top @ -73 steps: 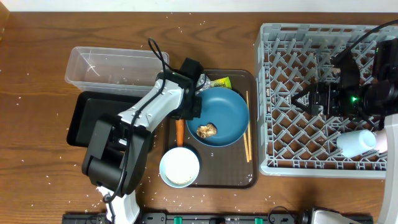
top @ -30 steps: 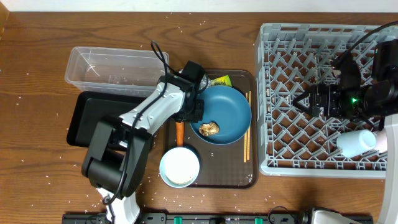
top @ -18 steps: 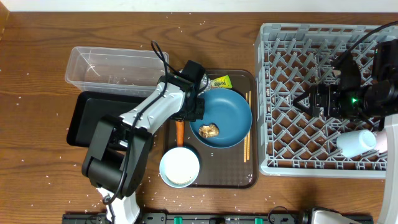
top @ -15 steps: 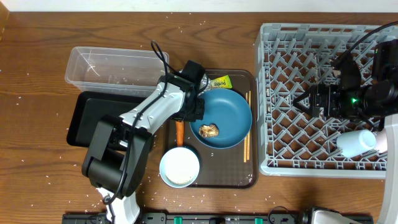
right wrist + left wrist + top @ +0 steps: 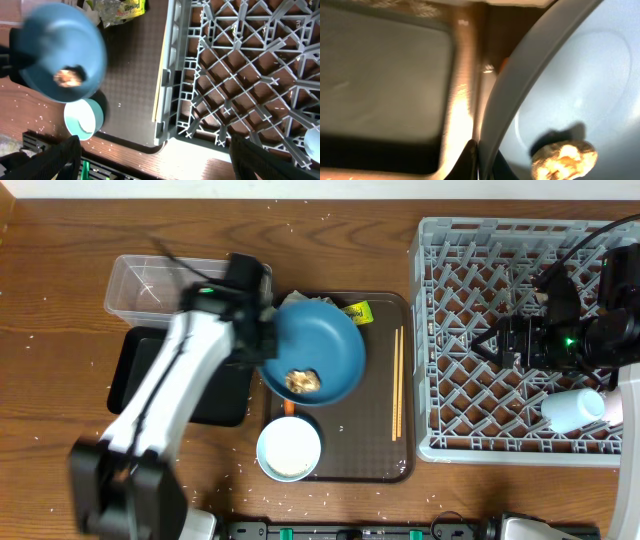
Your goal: Sort waste into correct bins and load items into the dishwasher rack
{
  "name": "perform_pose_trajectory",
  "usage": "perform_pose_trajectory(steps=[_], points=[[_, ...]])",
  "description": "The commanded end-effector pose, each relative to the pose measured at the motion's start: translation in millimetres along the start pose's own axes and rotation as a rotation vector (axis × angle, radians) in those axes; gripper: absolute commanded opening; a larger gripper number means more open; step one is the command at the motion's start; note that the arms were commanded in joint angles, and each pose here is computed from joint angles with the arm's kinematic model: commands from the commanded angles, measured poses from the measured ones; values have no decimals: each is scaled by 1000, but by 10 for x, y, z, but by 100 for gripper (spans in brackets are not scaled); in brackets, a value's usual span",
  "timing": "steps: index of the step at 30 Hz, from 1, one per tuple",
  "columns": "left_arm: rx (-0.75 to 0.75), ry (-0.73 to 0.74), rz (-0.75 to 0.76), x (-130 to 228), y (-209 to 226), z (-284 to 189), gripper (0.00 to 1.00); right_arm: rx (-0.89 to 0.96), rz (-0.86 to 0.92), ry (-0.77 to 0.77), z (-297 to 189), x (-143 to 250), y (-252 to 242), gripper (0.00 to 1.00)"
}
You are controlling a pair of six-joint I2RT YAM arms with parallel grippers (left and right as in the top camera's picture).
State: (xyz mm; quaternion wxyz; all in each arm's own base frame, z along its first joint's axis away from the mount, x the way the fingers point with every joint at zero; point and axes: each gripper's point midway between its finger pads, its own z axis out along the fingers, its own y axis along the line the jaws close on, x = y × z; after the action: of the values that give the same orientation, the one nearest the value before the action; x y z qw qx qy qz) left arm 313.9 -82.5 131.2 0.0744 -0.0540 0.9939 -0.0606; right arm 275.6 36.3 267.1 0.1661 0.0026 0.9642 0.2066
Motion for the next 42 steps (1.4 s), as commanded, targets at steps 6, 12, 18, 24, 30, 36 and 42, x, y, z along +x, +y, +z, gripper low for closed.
perform_pose_trajectory(steps=[6, 12, 18, 24, 30, 36, 42], points=[[-511, -182, -222, 222, 1371, -1018, 6, -8, -7, 14, 36, 15, 16, 85], [-778, -243, -380, 458, 1856, -1421, 6, -7, -11, 7, 36, -4, 14, 86], [-996, -283, -443, 443, 2086, -1584, 6, -7, -13, 4, 36, -12, 14, 87], [-1086, -275, -397, 240, 2104, -1464, 6, -7, -14, 2, 36, -17, 14, 87], [-1259, -363, -139, 20, 1781, -1649, 6, -7, -15, -2, 36, -27, 14, 88], [-1275, -401, -117, -44, 1716, -1661, 6, -7, -14, 1, 36, -20, 12, 88], [-1295, -394, -107, -31, 1737, -1695, 6, -7, -14, 1, 36, -19, 12, 88]])
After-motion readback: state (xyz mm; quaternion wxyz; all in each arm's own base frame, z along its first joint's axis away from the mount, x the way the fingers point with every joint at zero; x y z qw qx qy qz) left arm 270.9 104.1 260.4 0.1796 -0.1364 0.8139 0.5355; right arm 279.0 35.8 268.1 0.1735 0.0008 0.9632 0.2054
